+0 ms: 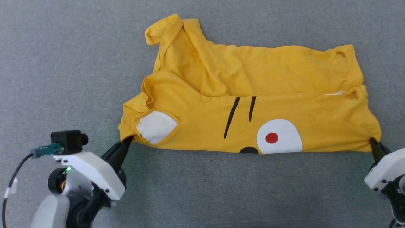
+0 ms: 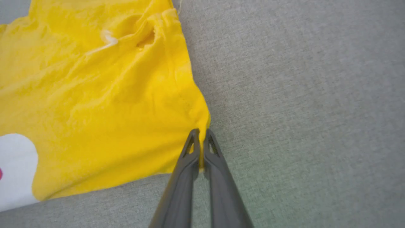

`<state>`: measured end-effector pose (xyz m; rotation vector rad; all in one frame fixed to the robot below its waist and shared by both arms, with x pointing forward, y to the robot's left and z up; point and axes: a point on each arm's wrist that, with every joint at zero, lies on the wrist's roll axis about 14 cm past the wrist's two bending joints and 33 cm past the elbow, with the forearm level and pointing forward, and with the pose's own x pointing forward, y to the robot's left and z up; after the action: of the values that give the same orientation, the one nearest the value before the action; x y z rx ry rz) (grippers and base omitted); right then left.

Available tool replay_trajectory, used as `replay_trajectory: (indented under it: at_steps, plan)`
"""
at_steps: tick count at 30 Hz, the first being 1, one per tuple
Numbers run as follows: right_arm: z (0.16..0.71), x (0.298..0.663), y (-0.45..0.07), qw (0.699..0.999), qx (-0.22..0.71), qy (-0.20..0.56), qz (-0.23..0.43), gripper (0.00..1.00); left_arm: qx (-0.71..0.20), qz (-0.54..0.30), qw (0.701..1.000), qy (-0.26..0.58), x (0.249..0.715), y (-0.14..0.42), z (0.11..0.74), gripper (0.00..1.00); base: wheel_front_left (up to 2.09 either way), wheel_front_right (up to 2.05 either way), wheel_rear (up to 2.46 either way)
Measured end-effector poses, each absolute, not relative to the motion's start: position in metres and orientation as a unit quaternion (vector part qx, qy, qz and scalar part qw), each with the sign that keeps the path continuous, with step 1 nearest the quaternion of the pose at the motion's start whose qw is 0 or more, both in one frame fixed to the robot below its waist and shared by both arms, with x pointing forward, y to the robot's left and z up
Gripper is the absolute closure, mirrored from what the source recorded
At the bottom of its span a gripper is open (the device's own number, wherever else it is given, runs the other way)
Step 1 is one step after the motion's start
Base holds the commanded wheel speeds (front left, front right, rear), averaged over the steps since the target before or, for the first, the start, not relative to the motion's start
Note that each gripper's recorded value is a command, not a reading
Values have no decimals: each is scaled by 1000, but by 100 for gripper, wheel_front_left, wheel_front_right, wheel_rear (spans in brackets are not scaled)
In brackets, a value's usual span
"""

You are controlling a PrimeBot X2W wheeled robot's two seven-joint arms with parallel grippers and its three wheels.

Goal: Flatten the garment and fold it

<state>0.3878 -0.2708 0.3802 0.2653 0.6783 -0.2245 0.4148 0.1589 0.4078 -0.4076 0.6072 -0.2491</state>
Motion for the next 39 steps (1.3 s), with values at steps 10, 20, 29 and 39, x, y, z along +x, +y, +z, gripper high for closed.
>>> replay_trajectory:
  at_steps: [10, 20, 29, 39]
  plan:
    - [430, 377, -292, 943, 143, 271, -130, 100, -230, -101, 925, 284, 381, 176, 430, 100, 0, 0, 0]
    - [436, 328, -310, 933, 165, 278, -158, 100, -254, -87, 901, 341, 318, 171, 426, 100, 0, 0, 0]
    - [396, 316, -288, 917, 179, 328, -138, 100, -269, -63, 885, 375, 299, 165, 391, 100, 0, 0, 0]
    - [380, 323, -280, 915, 194, 327, -136, 0, -276, -54, 895, 346, 322, 171, 386, 0, 0, 0, 0]
